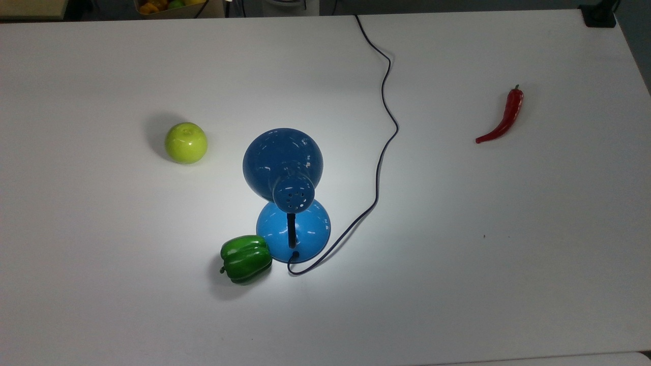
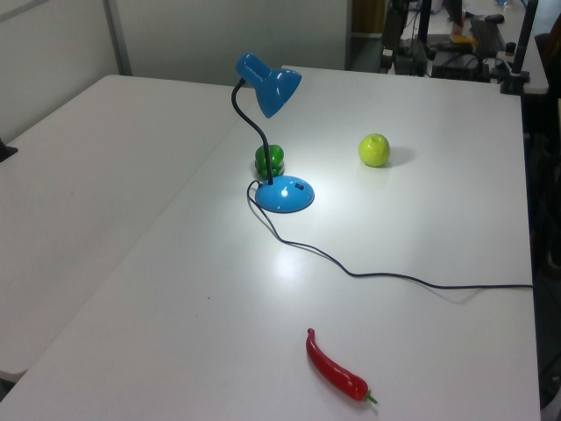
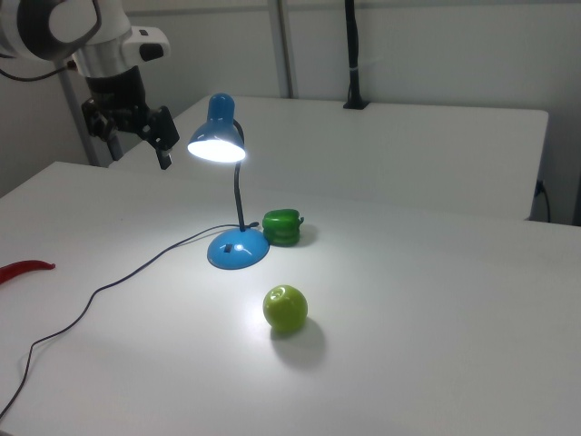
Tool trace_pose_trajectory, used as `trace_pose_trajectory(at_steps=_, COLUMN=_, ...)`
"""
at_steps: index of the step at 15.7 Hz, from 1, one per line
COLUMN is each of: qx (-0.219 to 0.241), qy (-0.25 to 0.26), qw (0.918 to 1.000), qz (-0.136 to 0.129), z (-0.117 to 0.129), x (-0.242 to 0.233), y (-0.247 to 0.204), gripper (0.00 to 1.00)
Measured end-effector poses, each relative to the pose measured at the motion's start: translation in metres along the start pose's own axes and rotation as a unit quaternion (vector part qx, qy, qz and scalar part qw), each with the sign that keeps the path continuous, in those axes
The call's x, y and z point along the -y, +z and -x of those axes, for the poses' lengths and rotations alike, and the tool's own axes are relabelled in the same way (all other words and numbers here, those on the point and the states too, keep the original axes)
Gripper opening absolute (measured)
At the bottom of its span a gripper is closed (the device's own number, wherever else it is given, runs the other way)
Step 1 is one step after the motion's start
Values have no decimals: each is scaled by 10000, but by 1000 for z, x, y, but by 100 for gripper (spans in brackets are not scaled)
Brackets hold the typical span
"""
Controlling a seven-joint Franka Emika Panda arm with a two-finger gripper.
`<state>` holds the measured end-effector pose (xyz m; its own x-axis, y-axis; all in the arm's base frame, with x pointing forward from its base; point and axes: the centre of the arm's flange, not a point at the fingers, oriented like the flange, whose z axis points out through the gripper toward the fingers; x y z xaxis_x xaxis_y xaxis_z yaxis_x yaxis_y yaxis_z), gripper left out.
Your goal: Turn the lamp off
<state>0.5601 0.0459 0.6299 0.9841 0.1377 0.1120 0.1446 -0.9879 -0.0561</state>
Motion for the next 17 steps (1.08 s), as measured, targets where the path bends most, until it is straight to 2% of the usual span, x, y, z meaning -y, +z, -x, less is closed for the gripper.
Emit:
trace_pose_trajectory(at_steps=13, qx=25, qy=-77, qw=10000, qz=-4, z=0, x=3, y=3, gripper=99)
trace_pose_trajectory(at_steps=15, qx=27, qy=-172, qw=9998, qz=-4, z=0, x=3, y=3, gripper=96)
trace_pose_trajectory(at_steps=17, qx=27, qy=-312, qw=9995, qz=-4, z=0, x=3, y=3, gripper=78)
